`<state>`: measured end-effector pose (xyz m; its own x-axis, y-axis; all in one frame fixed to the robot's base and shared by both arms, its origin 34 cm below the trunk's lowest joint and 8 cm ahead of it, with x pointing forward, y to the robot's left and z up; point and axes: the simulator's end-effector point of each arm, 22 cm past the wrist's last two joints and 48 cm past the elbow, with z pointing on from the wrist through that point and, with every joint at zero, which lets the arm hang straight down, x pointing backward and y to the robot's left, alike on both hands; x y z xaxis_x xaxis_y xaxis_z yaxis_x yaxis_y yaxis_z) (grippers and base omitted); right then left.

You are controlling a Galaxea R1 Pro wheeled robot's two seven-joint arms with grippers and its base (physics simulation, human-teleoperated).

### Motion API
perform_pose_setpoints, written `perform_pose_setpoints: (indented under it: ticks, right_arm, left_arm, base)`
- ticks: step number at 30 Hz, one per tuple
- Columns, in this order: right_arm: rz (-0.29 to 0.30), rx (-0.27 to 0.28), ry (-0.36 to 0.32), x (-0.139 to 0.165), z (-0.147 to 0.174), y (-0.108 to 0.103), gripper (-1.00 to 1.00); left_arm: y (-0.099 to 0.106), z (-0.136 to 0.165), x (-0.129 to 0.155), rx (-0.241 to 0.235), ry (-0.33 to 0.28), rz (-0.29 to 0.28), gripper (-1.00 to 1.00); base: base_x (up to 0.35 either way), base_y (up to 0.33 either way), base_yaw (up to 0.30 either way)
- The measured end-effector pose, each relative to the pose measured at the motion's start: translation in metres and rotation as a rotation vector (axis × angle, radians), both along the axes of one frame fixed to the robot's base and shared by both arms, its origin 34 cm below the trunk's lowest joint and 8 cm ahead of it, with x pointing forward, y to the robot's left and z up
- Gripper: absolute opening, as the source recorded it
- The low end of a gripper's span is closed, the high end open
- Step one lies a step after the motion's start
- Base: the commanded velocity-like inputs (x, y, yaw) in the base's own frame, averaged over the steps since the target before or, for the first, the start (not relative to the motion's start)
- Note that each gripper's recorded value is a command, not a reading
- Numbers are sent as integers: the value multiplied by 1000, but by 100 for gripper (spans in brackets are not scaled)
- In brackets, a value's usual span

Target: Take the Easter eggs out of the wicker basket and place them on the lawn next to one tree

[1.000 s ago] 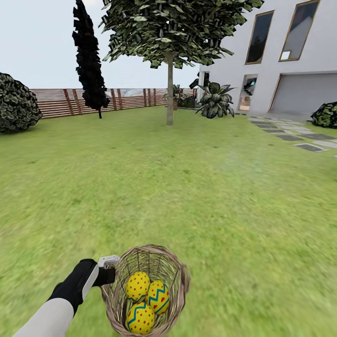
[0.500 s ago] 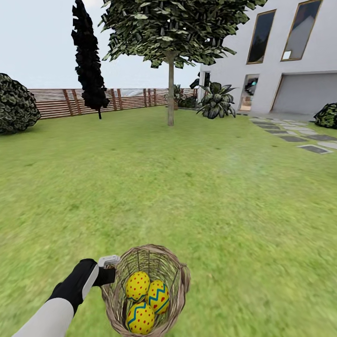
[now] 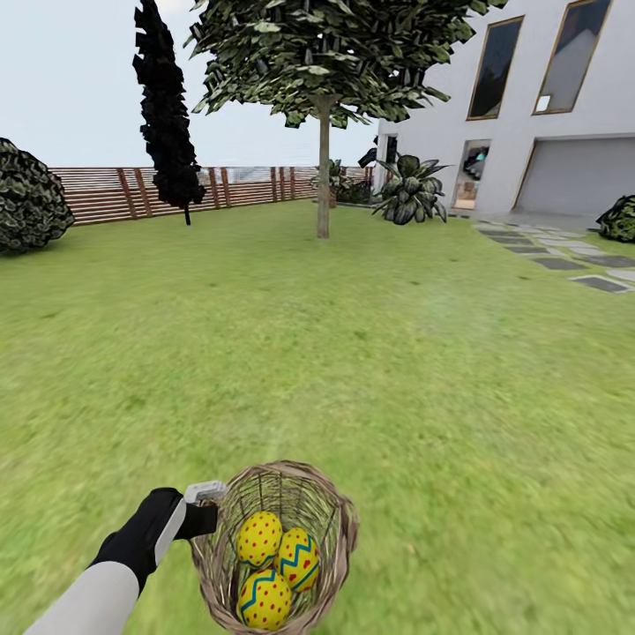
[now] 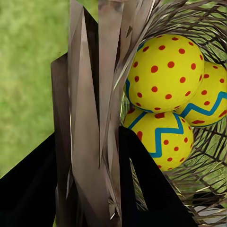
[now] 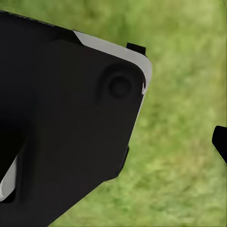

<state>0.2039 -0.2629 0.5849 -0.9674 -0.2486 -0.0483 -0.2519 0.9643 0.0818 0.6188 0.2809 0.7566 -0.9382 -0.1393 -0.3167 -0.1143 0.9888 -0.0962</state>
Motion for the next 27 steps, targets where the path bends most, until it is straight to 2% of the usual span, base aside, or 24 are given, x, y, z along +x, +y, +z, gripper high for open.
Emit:
perform_pose_setpoints:
  ticks: [27]
  right_arm:
    - [0,0,0,0,0,0,100]
  left_arm:
    - [0,0,0,0,1,0,-100]
  base:
    - [324,103,0]
